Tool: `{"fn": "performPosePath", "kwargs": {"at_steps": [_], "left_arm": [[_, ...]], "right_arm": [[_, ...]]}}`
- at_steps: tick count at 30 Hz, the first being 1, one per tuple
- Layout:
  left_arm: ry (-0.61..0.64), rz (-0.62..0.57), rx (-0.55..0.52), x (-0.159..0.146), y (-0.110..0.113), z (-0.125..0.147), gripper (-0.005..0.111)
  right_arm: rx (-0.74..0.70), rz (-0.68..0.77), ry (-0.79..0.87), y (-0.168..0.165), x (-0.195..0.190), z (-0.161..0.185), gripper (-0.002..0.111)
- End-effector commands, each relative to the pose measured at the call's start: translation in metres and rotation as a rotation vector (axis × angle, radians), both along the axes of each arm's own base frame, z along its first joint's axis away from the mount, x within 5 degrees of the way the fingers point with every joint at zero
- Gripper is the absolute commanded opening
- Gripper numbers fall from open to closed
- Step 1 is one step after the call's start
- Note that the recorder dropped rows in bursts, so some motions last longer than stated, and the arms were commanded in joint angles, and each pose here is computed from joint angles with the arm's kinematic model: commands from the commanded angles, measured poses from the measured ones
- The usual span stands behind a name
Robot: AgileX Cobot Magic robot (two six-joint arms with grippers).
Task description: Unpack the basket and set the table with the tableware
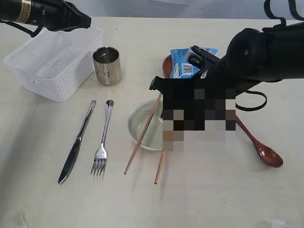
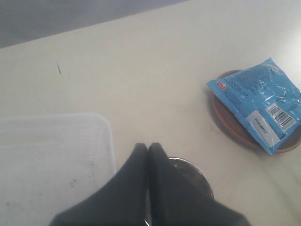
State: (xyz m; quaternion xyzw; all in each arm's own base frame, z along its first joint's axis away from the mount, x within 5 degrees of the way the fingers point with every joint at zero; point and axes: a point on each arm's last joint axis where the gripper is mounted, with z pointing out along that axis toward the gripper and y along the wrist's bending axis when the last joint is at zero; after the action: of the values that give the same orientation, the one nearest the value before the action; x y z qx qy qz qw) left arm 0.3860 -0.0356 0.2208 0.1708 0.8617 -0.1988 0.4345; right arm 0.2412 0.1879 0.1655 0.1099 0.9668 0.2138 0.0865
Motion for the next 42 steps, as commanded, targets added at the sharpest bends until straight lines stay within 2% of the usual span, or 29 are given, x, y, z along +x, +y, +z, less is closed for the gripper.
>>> {"fn": "performPosePath", "kwargs": {"at_steps": [1, 8, 12, 15, 18, 22, 28, 30, 31, 32, 34, 36, 37, 40, 42], "left_arm": [[-0.013, -0.011, -0.009, -0.001, -0.002, 0.006, 0.0], [-0.005, -0.125, -0.079, -0.009, -0.012, 0.013, 0.0], [0.003, -0.245, -0.158, -0.021, -0.022, 0.024, 0.0], [-0.003, -0.264, -0.168, -0.03, -0.027, 0.032, 0.0], [-0.047, -0.197, -0.095, -0.041, -0.036, 0.04, 0.0], [-0.143, -0.055, 0.061, -0.062, -0.058, 0.051, 0.0], [-0.27, 0.26, 0.303, -0.084, -0.089, 0.051, 0.0], [-0.215, 0.358, 0.424, -0.092, -0.094, 0.046, 0.0], [-0.134, 0.428, 0.525, -0.098, -0.095, 0.042, 0.0], [-0.071, 0.474, 0.583, -0.101, -0.094, 0.041, 0.0], [0.095, 0.541, 0.614, -0.107, -0.097, 0.036, 0.0], [0.219, 0.498, 0.544, -0.111, -0.107, 0.029, 0.0], [0.281, 0.429, 0.484, -0.113, -0.115, 0.025, 0.0], [0.369, 0.23, 0.339, -0.123, -0.142, 0.02, 0.0], [0.386, 0.137, 0.309, -0.132, -0.155, 0.019, 0.0]], "right_arm": [[0.001, 0.047, -0.046, -0.001, -0.001, 0.007, 0.044], [0.01, 0.121, -0.277, -0.016, 0.002, 0.049, 0.044], [-0.07, 0.109, -0.465, -0.052, 0.012, 0.08, 0.044], [-0.149, 0.042, -0.545, -0.089, 0.02, 0.095, 0.044], [-0.205, -0.018, -0.602, -0.117, 0.025, 0.105, 0.044], [-0.302, 0.012, -0.649, -0.141, 0.03, 0.108, 0.044], [-0.365, 0.031, -0.68, -0.155, 0.033, 0.109, 0.044], [-0.382, 0.058, -0.688, -0.156, 0.033, 0.109, 0.044], [-0.39, 0.072, -0.692, -0.156, 0.033, 0.109, 0.044], [-0.391, 0.074, -0.692, -0.156, 0.033, 0.109, 0.044], [-0.397, 0.071, -0.724, -0.156, 0.035, 0.112, 0.044], [-0.4, 0.066, -0.754, -0.156, 0.036, 0.114, 0.044], [-0.4, 0.065, -0.756, -0.156, 0.036, 0.114, 0.044], [-0.401, 0.065, -0.763, -0.156, 0.036, 0.116, 0.044], [-0.4, 0.066, -0.763, -0.156, 0.034, 0.118, 0.044]]}}
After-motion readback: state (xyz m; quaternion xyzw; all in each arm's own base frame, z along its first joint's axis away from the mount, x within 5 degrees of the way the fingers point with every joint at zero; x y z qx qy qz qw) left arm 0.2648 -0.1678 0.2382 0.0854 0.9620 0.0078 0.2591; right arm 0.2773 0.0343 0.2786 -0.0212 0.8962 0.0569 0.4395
